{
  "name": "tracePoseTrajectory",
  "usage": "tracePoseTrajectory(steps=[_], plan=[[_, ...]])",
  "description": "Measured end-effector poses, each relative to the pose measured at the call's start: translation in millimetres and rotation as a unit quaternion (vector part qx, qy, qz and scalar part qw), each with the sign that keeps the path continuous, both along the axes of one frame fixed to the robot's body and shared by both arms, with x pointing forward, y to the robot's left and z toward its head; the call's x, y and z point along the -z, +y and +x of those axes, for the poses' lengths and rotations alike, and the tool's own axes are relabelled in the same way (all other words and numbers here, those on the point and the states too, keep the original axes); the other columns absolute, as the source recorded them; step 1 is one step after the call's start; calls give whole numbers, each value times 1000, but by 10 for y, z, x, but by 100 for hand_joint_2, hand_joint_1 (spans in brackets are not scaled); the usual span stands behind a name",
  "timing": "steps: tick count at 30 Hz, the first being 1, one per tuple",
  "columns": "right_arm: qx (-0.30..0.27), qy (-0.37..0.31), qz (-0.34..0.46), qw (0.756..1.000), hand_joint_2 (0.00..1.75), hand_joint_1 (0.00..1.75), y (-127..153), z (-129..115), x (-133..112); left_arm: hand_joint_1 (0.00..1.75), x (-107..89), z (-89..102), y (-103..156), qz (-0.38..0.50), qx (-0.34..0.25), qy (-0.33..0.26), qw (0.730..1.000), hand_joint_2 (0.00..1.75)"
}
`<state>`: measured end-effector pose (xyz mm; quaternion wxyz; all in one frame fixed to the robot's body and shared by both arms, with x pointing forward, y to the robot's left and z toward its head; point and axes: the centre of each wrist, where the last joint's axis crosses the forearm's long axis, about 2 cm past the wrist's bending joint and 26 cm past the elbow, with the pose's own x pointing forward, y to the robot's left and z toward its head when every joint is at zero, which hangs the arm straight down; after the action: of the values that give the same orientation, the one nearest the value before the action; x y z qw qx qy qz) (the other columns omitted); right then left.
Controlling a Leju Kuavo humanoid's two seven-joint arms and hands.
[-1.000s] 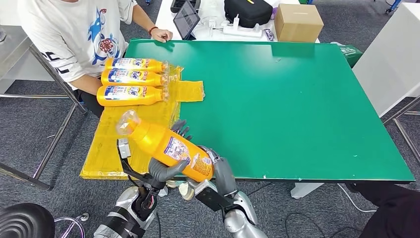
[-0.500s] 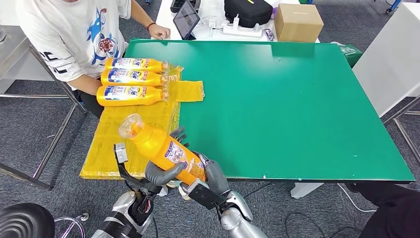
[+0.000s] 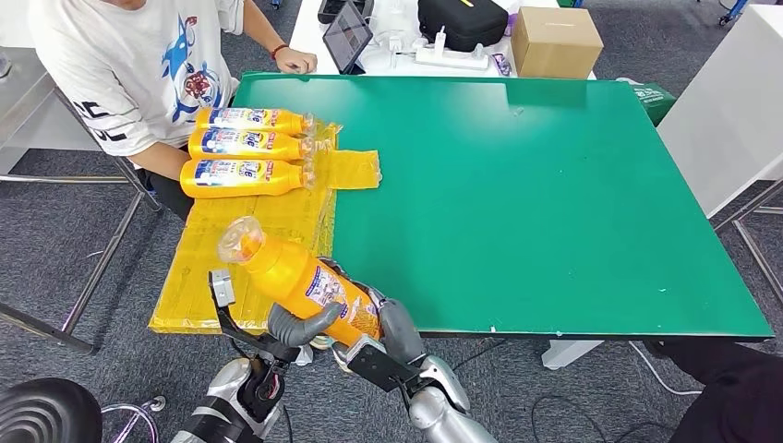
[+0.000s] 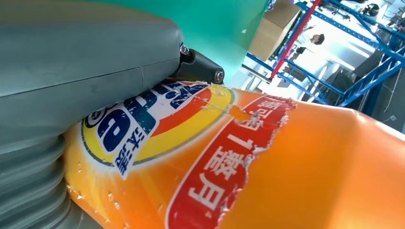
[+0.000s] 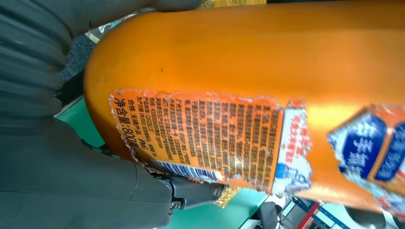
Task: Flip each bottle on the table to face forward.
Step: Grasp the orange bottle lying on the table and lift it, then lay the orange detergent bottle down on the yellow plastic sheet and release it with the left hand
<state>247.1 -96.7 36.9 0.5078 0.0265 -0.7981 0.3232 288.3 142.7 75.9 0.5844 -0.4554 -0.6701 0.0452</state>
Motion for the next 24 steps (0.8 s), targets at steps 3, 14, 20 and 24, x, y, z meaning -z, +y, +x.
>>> tracePoseTrajectory(steps=[3, 14, 20, 24], plan=[[7, 19, 10, 1000, 0, 0, 13, 2, -8, 175, -41, 27, -1, 41, -34, -22, 998, 175], [12, 49, 184, 982, 0, 0, -122, 210, -394, 175, -594, 556, 358, 411, -412, -266, 768, 175], [84, -44, 261, 961, 0, 0, -342, 343, -796, 175, -728, 977, 803, 536, -482, -308, 621, 175], [118, -90, 278, 949, 0, 0, -431, 340, -922, 175, -695, 1087, 927, 581, -471, -287, 598, 175]])
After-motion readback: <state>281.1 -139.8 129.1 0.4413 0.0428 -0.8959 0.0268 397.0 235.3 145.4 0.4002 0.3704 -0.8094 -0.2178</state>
